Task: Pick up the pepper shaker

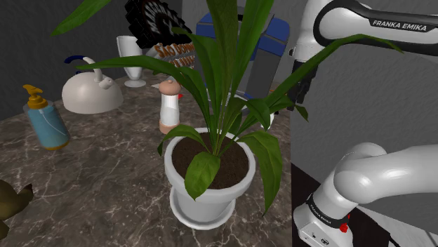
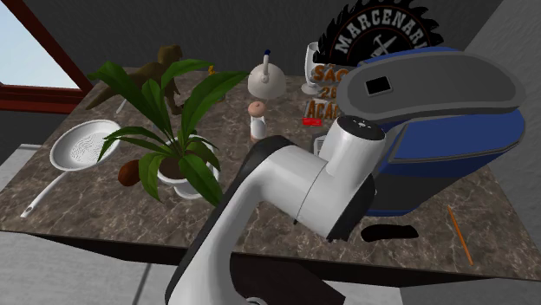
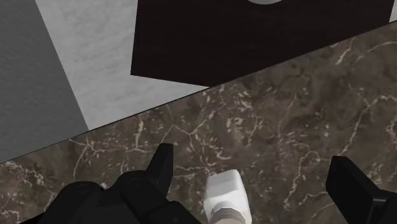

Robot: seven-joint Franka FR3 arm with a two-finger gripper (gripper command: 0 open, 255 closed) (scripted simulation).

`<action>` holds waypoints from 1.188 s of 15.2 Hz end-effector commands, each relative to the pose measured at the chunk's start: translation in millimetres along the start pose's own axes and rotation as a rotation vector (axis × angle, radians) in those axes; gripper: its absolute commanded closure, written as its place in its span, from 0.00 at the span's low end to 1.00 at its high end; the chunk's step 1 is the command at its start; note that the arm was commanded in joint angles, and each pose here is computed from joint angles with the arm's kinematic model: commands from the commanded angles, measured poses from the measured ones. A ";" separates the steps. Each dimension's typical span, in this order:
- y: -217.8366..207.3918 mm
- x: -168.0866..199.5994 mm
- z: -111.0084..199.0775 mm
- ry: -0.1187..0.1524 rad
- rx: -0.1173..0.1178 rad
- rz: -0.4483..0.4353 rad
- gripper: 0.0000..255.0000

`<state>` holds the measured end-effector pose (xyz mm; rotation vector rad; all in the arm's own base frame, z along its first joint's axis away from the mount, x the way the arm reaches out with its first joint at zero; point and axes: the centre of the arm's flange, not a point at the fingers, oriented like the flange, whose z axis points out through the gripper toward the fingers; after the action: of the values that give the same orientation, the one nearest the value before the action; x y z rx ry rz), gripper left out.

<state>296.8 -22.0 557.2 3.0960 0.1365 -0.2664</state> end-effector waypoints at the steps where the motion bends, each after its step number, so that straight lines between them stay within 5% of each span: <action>1: 0.0 0.0 0.0 0.000 0.000 0.000 0.00; 18: -153.0 127.0 -40.9 0.102 0.094 -0.045 0.00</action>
<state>408.1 132.6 572.4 3.1959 0.1996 -0.1285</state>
